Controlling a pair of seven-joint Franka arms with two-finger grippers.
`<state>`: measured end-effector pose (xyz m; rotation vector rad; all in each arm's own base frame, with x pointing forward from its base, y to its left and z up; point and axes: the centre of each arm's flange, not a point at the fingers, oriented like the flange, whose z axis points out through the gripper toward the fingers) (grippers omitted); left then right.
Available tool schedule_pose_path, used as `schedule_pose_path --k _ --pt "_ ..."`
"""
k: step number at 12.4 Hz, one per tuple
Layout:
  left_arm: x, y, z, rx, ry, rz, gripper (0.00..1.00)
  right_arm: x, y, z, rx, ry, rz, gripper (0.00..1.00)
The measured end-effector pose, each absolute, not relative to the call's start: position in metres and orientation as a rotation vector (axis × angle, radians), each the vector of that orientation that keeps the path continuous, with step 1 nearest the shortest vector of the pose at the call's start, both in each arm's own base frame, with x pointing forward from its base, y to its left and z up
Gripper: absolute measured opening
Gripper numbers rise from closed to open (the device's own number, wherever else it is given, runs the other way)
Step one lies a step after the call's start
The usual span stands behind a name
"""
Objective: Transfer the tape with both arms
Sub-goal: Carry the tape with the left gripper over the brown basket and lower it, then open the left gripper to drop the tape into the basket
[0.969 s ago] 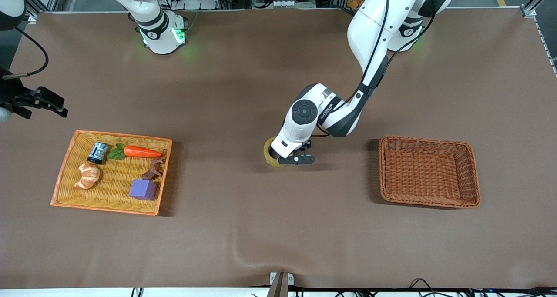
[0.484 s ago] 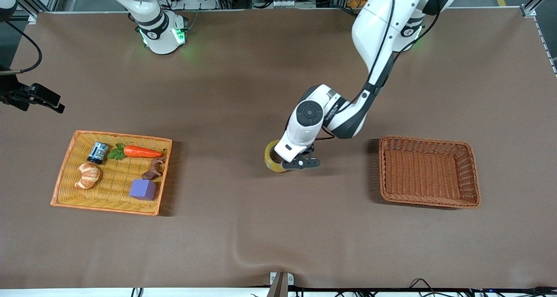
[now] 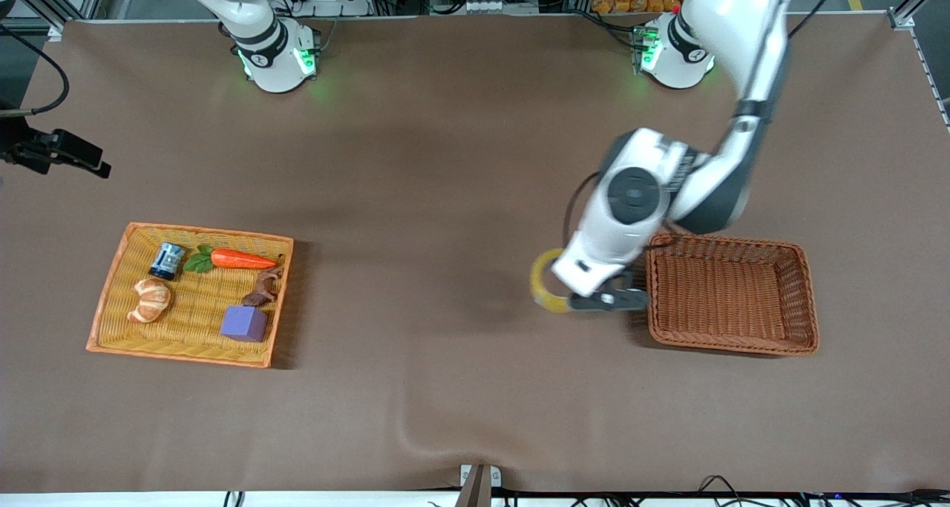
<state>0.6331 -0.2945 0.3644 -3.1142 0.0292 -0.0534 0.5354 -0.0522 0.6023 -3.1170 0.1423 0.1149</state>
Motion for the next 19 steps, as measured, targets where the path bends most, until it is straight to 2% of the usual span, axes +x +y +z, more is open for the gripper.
schedule_pose_path --k 3,6,10,11,15,18,19 --pt "0.663 -0.164 0.368 -3.087 0.218 -0.008 0.22 0.539 -0.045 0.599 -3.119 0.120 0.125 1.00" --pt "0.671 -0.044 0.340 -3.081 0.326 0.033 0.22 0.546 -0.043 0.605 -3.123 0.115 0.063 1.00" --pt "0.663 0.020 0.267 -3.090 0.391 0.014 0.22 0.551 -0.043 0.618 -3.126 0.115 -0.029 1.00" --pt "0.663 0.019 0.260 -3.092 0.395 0.018 0.29 0.551 -0.043 0.619 -3.126 0.115 -0.033 1.00" --pt "0.673 0.017 0.289 -3.085 0.398 -0.061 0.71 0.551 -0.044 0.619 -3.126 0.120 -0.036 1.00" --pt "0.677 0.020 0.371 -3.065 0.382 -0.122 1.00 0.551 -0.044 0.620 -3.126 0.121 -0.040 1.00" --pt "0.674 0.017 0.408 -3.056 0.385 -0.152 1.00 0.551 -0.044 0.620 -3.126 0.121 -0.040 1.00"
